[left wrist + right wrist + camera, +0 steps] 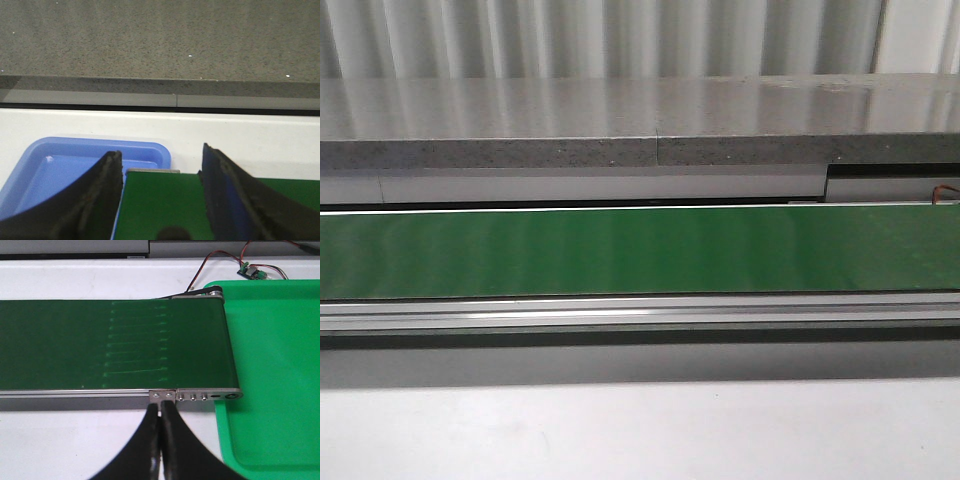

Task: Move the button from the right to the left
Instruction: 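Lower the button into the blue tray and open the left gripper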

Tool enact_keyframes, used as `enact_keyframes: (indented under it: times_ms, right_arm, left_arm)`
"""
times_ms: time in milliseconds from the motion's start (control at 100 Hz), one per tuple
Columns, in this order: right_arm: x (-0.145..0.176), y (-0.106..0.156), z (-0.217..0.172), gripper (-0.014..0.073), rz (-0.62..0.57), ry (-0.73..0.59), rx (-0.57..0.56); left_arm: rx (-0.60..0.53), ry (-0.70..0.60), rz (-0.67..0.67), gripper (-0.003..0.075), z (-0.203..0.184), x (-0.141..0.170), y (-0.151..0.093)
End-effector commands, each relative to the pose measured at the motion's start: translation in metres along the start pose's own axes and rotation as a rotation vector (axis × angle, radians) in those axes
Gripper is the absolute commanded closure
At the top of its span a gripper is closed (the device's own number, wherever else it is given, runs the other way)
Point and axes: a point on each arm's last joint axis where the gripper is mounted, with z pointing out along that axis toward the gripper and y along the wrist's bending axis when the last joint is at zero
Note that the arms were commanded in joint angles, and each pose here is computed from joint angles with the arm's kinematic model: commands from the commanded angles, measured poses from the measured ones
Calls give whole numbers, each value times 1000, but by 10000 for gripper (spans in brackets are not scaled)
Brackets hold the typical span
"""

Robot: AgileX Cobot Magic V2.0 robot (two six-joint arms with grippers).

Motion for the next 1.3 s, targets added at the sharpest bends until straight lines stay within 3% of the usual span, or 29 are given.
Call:
enact_keyframes:
  times_ms: [0, 190, 370, 570, 1290]
  right_arm:
    - [-13, 0, -6, 662, -3, -91, 2]
    - [-13, 0, -6, 662, -3, -91, 2]
    - [-13, 0, -6, 662, -3, -91, 2]
    - [-13, 0, -6, 662, -3, -91, 2]
    - [-13, 0, -6, 662, -3, -91, 2]
  left_arm:
    - [24, -140, -37, 396, -29, 0, -5]
    - [74, -207, -92, 505, -75, 34, -11]
    - [92, -250, -79, 739, -106, 62, -14]
    - [94, -312, -75, 740, -120, 71, -15]
    - [94, -312, -75, 740, -120, 71, -15]
